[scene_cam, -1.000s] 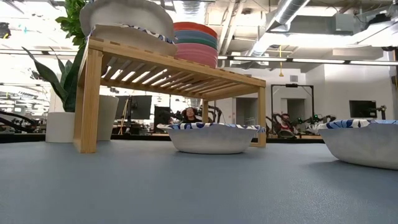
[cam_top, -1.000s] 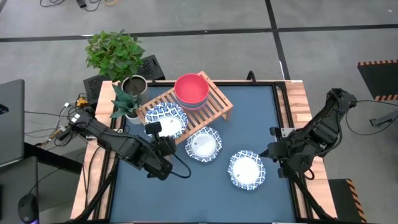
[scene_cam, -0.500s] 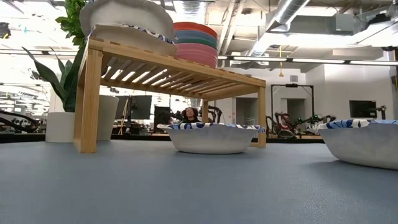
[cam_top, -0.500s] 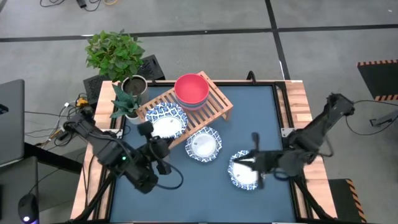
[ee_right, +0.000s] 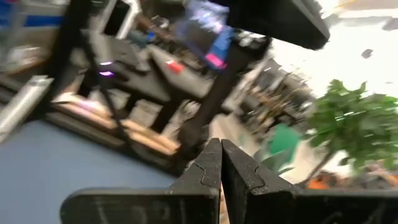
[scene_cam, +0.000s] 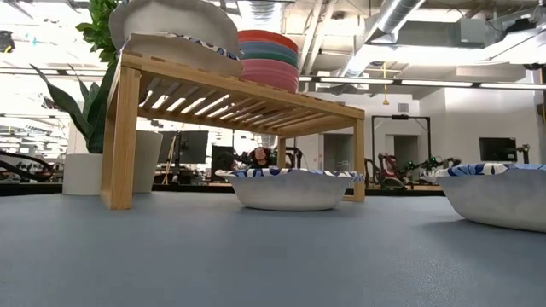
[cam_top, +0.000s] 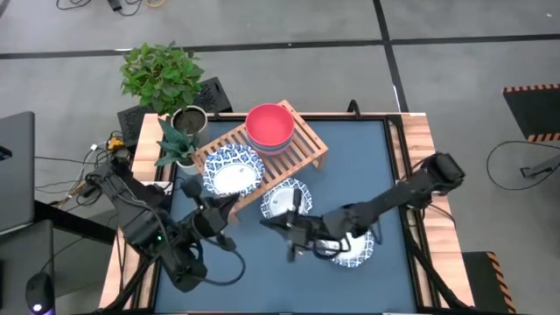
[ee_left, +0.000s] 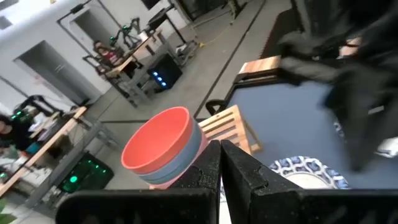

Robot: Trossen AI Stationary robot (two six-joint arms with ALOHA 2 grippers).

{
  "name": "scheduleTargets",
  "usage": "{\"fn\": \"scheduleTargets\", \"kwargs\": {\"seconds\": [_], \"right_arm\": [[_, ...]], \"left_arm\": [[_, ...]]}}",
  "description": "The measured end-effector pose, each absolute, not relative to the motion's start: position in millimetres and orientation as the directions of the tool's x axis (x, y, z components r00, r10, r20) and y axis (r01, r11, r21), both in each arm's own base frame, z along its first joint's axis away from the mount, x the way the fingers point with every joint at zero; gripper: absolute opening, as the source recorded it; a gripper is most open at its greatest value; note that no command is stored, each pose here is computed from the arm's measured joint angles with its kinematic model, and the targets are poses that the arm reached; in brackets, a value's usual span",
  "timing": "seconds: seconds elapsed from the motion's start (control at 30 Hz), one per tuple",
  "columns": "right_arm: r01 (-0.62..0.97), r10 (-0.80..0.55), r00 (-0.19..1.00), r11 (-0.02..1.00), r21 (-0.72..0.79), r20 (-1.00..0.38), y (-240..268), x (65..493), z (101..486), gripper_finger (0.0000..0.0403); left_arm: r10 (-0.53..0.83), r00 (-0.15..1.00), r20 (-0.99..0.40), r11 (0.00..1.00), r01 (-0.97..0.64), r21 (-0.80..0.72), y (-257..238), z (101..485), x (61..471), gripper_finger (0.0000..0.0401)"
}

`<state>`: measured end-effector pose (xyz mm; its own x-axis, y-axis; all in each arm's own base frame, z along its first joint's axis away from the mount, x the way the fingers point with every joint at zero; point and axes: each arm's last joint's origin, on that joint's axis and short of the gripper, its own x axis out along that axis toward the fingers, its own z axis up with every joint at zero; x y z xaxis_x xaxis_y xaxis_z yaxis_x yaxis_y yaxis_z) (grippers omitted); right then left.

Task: Place and stack bowls onto a shelf
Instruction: Stack the white patterned bowl on top of the other white patterned bowl on the shelf

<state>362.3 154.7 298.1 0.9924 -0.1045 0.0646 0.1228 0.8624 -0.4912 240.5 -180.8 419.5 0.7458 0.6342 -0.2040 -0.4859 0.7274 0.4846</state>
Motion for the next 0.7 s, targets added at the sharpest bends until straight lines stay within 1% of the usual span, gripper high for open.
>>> {"fn": "scheduleTargets", "kwargs": {"seconds": [0.1, 0.2, 0.47, 0.7], "right_arm": [[0.203, -0.153, 0.978, 0.840, -0.502, 0.140, 142, 379, 288, 0.0025], [0.250, -0.191, 0.967, 0.833, -0.493, 0.168, 127, 390, 280, 0.0025], [0.294, -0.274, 0.956, 0.847, -0.443, 0.110, 89, 418, 264, 0.0025], [0.280, -0.294, 0.955, 0.865, -0.417, 0.032, 80, 423, 254, 0.0025]], "left_arm": [[0.622, 0.757, -0.202, 0.735, -0.474, 0.485, -185, 420, 237, 0.0000], [0.621, 0.761, -0.188, 0.731, -0.476, 0.489, -188, 420, 235, 0.0000], [0.612, 0.768, -0.187, 0.734, -0.464, 0.496, -191, 420, 232, 0.0000], [0.609, 0.770, -0.192, 0.737, -0.460, 0.495, -191, 420, 232, 0.0000]]}}
